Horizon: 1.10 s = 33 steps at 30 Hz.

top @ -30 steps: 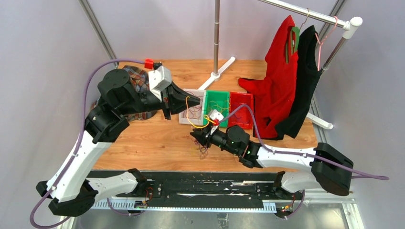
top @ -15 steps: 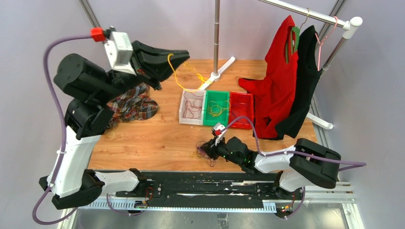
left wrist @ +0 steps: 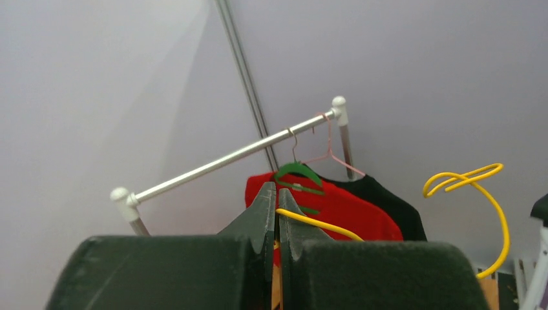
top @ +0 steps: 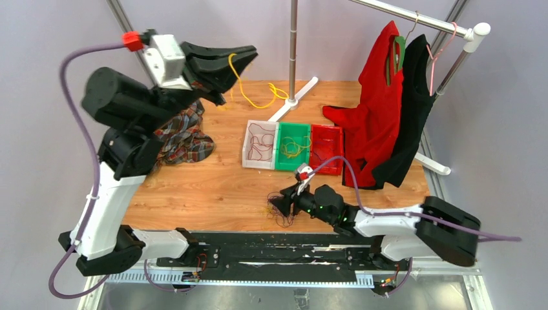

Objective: Untangle the cables

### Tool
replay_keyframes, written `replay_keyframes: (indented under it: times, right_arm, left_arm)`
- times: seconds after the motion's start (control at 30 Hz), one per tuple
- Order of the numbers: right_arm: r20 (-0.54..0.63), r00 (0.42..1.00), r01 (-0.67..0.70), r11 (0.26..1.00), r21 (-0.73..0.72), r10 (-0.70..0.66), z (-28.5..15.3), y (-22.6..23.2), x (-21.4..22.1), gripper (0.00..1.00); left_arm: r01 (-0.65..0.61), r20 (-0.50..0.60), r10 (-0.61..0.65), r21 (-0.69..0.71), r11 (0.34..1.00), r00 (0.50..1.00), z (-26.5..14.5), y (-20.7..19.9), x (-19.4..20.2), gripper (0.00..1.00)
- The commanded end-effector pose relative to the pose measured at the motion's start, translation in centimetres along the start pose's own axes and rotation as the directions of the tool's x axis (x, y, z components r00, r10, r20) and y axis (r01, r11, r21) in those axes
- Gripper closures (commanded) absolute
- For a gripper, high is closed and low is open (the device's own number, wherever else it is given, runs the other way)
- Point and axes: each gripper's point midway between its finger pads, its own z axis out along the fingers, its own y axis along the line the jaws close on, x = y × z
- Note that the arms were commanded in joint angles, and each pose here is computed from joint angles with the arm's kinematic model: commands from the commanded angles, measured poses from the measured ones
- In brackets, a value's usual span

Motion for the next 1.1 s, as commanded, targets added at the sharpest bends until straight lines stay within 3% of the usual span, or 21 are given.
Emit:
replay_keyframes:
  times: [0.0, 0.17, 0.27, 0.47, 0.67, 1.07]
  right_arm:
    - [0.073, 0.997, -0.023, 1.0, 0.01, 0.022, -1.1, 0.8, -5.4, 0.47]
    - [0.134, 0.991, -0.033, 0.998, 0.054, 0.025, -3.9, 0.5, -8.6, 0.44]
    - [0.193, 0.98, -0.08, 0.987, 0.14, 0.052, -5.6, -1.4, -9.2, 0.45]
    - [0.307, 0.95, -0.174, 0.918, 0.356, 0.06, -8.8, -6.4, -8.8, 0.46]
    - [0.304, 0.952, -0.184, 0.867, 0.464, 0.04, -10.1, -8.3, -8.8, 0.49]
    - [0.291, 0.957, -0.167, 0.824, 0.541, 0.002, -11.7, -9.6, -9.0, 0.51]
  left_arm:
    - [0.025, -0.095, -0.027, -0.024, 0.999, 0.995, -0.1, 0.2, 5.2, 1.0]
    - [0.144, -0.291, -0.147, -0.032, 0.989, 0.945, -2.1, -1.8, 14.9, 1.0]
    - [0.152, -0.342, -0.162, -0.054, 0.987, 0.926, -2.7, -2.1, 18.9, 1.0]
    - [0.206, -0.378, -0.223, -0.087, 0.975, 0.898, -1.0, -1.8, 23.7, 1.0]
    - [0.253, -0.46, -0.271, -0.102, 0.962, 0.846, 0.5, -1.9, 29.7, 1.0]
    - [0.378, -0.541, -0.39, -0.139, 0.915, 0.745, 2.0, -2.6, 39.3, 1.0]
